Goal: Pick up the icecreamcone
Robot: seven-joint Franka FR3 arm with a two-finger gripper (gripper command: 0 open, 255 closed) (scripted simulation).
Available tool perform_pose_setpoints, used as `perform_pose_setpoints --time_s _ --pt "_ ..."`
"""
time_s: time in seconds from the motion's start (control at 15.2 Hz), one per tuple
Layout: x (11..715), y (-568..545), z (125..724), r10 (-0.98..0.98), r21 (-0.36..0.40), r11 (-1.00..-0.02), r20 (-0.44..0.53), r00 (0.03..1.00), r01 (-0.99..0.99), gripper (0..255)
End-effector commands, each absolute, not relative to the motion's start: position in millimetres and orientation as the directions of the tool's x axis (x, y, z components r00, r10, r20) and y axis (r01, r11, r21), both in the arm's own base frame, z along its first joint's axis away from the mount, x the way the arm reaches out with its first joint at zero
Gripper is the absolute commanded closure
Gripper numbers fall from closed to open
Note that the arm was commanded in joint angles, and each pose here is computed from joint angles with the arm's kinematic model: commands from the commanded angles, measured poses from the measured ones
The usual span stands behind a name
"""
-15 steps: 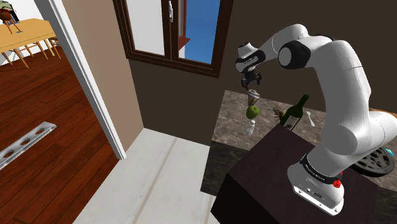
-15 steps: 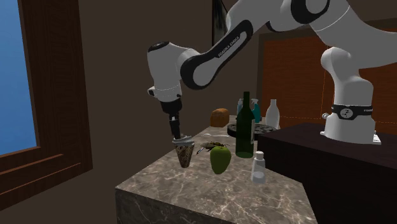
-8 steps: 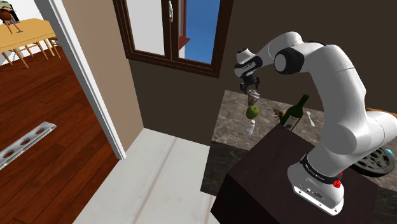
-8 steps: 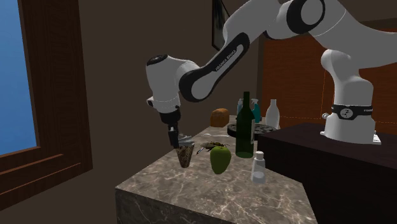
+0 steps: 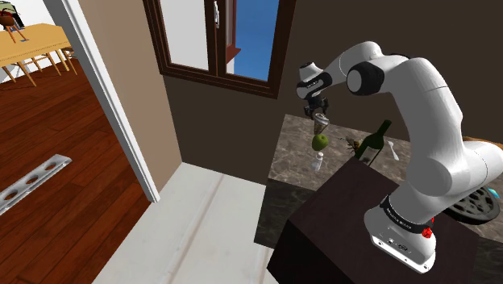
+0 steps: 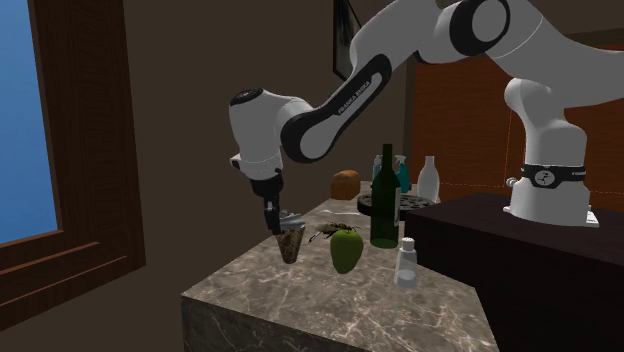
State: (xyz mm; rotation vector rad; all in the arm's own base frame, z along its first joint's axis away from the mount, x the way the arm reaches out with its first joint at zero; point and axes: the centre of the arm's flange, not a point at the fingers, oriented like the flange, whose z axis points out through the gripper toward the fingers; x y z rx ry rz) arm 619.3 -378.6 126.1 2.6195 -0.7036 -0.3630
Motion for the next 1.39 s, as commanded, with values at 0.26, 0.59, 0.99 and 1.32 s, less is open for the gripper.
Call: perform_pose_setpoints --time_s 0.26,0.59,0.99,1.32 --pt "618 -378 130 -0.525 0.442 -0.793 -0.146 0.839 -0.419 255" --pt "618 -378 156 -0.525 0.442 -0.793 -0.146 0.839 -0.419 255" --pt "618 -378 188 -0.525 0.442 -0.793 -0.146 0.839 -0.419 255" --pt "618 -378 204 -0.525 0.442 -0.793 -0.146 0.839 -0.419 255"
